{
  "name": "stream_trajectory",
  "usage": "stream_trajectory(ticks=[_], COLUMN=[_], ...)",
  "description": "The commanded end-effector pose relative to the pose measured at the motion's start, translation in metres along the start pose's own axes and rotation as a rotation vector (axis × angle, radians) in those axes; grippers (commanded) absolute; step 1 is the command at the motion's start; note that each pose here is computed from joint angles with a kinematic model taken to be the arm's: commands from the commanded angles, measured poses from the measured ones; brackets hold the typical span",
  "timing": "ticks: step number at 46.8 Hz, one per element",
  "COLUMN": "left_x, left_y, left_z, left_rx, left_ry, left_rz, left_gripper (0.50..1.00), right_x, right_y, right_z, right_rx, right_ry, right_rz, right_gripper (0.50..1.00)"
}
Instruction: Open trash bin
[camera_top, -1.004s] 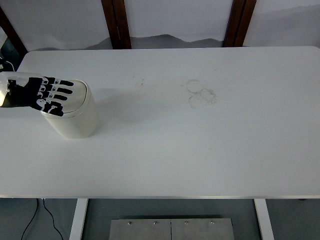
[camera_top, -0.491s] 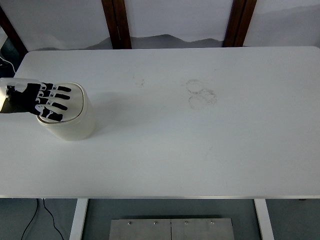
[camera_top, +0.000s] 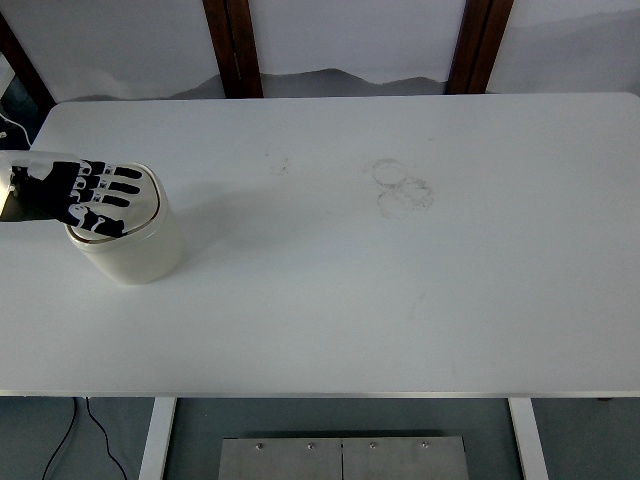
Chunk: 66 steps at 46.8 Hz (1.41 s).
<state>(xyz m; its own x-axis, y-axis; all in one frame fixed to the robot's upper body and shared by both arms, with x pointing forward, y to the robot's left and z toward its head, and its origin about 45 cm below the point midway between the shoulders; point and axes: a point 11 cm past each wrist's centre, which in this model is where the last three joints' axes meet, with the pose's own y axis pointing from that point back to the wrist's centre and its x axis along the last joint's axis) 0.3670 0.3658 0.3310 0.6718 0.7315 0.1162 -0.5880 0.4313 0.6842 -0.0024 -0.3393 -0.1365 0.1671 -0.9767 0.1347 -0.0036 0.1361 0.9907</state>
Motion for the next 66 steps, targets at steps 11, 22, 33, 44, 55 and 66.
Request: stream_trajectory(ticks=[11, 22, 33, 44, 55, 66], left_x=[0.002, 0.006, 0.019, 0.039, 0.064, 0.090], left_y=[0.004, 0.013, 0.034, 0.054, 0.069, 0.074], left_z=[0.010, 0.032, 0.073, 0.101, 0.124, 0.137], left_rx=[-0.020, -0.065, -0.161, -0.322, -0.537, -0.725], left_ry=[-0.014, -0.045, -0.081, 0.036, 0.154, 0.219], left_rz=[0.008, 0.028, 0.078, 0.098, 0.128, 0.198], left_gripper=[1.000, 1.000, 1.000, 1.000, 1.000, 1.000], right_x=[0.000, 0.000, 0.000, 0.000, 0.000, 0.000], right_y=[0.000, 0.000, 0.000, 0.000, 0.000, 0.000], right_z=[0.001, 0.000, 0.000, 0.001, 0.000, 0.001], right_rx=[-0.001, 0.001, 0.001, -0.001, 0.001, -0.001], right_ry=[0.000, 0.000, 0.000, 0.000, 0.000, 0.000], right_rz=[0.000, 0.000, 0.000, 0.000, 0.000, 0.000], right_gripper=[0.995, 0.995, 0.995, 0.995, 0.995, 0.995])
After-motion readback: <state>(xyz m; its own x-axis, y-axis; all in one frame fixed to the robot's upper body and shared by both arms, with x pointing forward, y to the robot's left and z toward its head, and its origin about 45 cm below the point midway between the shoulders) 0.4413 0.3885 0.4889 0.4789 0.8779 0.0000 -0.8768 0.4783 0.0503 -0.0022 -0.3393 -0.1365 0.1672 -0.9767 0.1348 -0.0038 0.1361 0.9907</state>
